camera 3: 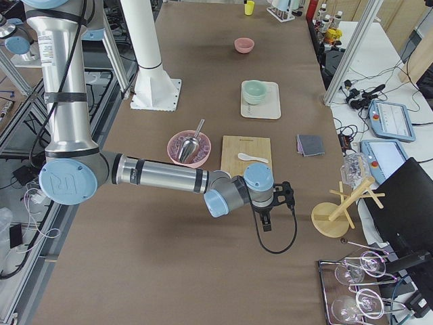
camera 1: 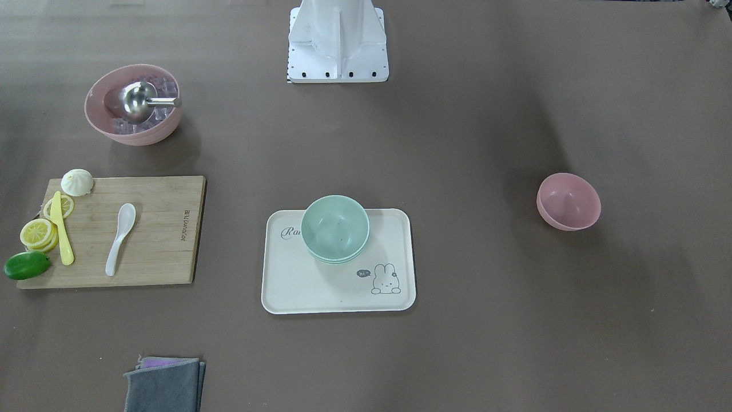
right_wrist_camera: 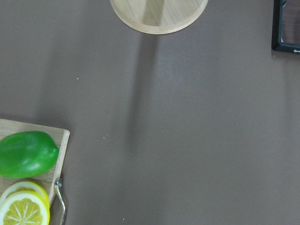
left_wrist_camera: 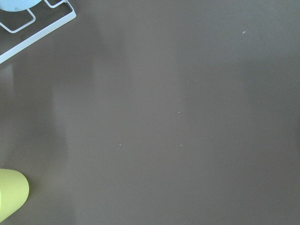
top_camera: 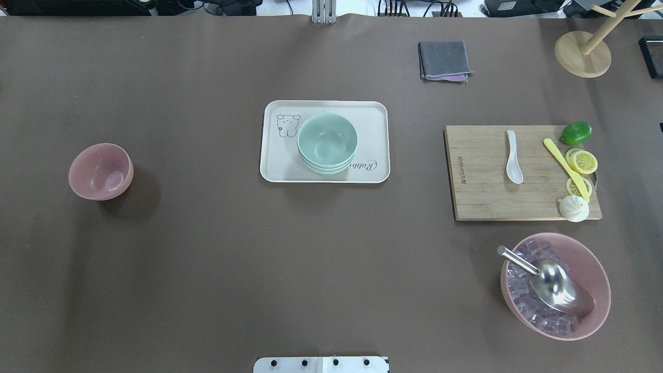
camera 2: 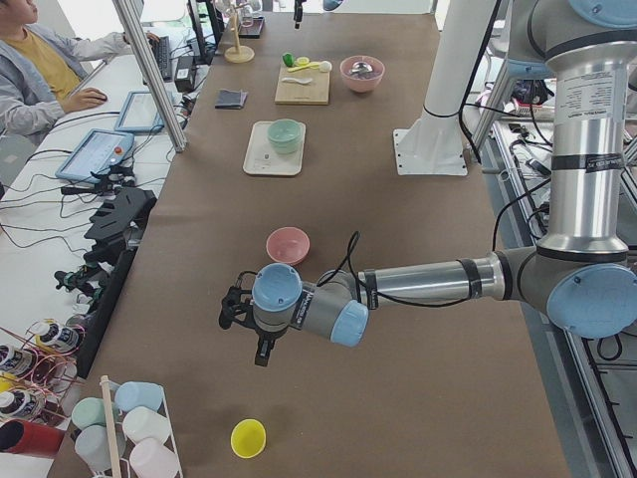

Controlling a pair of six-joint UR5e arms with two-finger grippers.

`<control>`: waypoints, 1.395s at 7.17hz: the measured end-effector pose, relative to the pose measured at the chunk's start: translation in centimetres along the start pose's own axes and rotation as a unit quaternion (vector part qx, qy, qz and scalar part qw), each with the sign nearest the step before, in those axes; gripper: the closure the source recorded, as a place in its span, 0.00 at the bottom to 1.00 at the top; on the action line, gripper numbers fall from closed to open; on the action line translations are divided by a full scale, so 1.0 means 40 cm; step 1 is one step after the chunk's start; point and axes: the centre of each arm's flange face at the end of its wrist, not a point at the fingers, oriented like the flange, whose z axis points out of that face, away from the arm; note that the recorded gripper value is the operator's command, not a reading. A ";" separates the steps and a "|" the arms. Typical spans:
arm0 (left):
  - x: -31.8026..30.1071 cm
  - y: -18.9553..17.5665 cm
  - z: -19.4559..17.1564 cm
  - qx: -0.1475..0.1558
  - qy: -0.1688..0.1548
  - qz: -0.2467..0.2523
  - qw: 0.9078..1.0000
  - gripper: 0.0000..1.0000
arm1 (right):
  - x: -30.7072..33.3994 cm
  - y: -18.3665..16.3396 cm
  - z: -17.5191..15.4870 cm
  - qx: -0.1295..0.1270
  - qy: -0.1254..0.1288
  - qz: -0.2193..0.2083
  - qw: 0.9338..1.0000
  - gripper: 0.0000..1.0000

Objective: Stack pink bowl on green and place spoon

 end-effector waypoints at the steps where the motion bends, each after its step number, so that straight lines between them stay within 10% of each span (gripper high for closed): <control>1: 0.005 -0.008 -0.002 0.003 0.000 0.004 1.000 0.02 | -0.001 -0.001 -0.001 0.000 0.000 -0.001 1.000 0.00; 10: 0.558 -0.078 0.230 -0.008 0.027 -0.088 0.996 0.05 | -0.115 -0.025 0.069 -0.008 -0.008 -0.037 0.999 0.00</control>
